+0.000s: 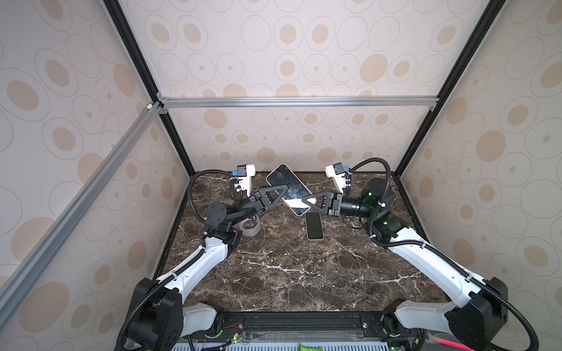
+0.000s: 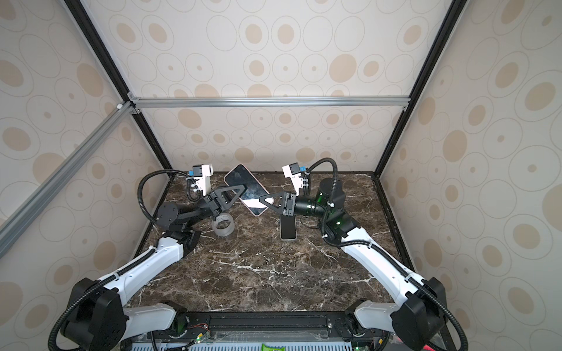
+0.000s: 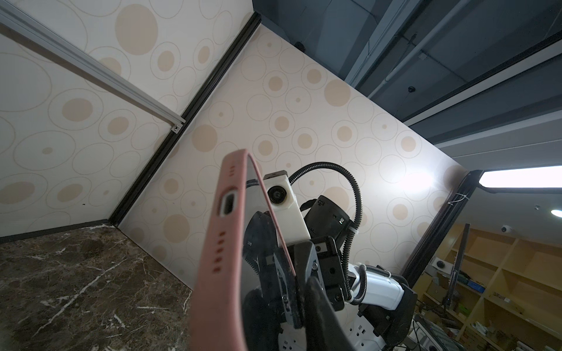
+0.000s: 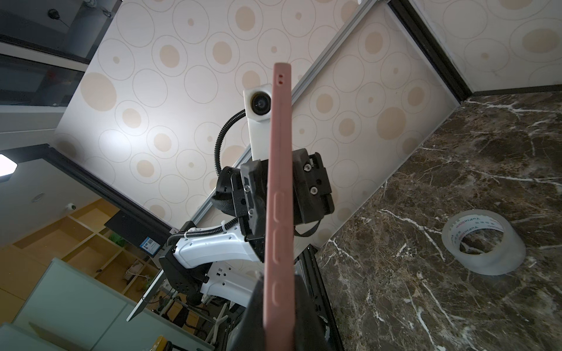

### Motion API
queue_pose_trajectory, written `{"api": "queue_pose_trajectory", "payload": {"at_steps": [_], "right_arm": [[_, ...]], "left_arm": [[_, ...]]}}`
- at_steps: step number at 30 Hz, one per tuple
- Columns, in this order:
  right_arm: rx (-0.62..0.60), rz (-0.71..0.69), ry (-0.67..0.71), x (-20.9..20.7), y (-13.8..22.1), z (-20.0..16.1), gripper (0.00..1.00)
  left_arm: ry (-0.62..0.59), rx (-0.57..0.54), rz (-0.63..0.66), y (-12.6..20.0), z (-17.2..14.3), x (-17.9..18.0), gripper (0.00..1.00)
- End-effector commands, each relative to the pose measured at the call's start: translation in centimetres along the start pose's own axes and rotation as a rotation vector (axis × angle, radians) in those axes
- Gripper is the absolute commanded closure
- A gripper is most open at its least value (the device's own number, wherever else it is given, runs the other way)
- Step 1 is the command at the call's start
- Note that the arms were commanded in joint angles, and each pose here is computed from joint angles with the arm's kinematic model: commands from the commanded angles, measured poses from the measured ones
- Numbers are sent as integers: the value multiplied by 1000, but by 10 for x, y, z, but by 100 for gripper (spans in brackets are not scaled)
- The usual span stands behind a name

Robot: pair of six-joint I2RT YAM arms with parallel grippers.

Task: Take the phone out of the phone case
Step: Pass the phone.

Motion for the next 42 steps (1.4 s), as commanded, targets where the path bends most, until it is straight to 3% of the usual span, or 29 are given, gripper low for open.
{"api": "queue_pose_trajectory", "payload": {"at_steps": [1, 16, 19, 21, 25, 28, 34, 42], "right_arm": [[-42, 28, 90, 19, 5, 17, 100], [-62, 15, 94, 16, 6, 16, 100], [-67, 10, 98, 15, 7, 16, 95], [-72, -1, 94, 13, 7, 16, 87], [-128, -33, 112, 13, 12, 19, 54], [-170, -48, 129, 11, 18, 20, 44], [-279, -38, 67, 3, 39, 38, 44], [-233, 22, 57, 10, 34, 38, 50]], "left_arm": [[-62, 14, -69, -5, 5, -24, 76], [-42, -11, -88, -4, 8, -29, 89], [-31, -25, -88, -3, 9, -28, 91], [-12, -52, -104, -1, 10, -28, 91], [37, -97, -165, 2, 14, -33, 98], [71, -137, -174, 3, 19, -30, 100], [89, -164, -220, 2, 26, -36, 100], [106, -165, -254, 0, 27, -36, 100]]}}
Point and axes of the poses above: each gripper's point midway between its finger pads, its own y axis back along the fingers, its own x axis along the line the jaws close on, z = x × y, the point moved 4 cm from there along y, back along the fingers, and after that the axes turned 11 degrees about y, right-handed, at the moved point
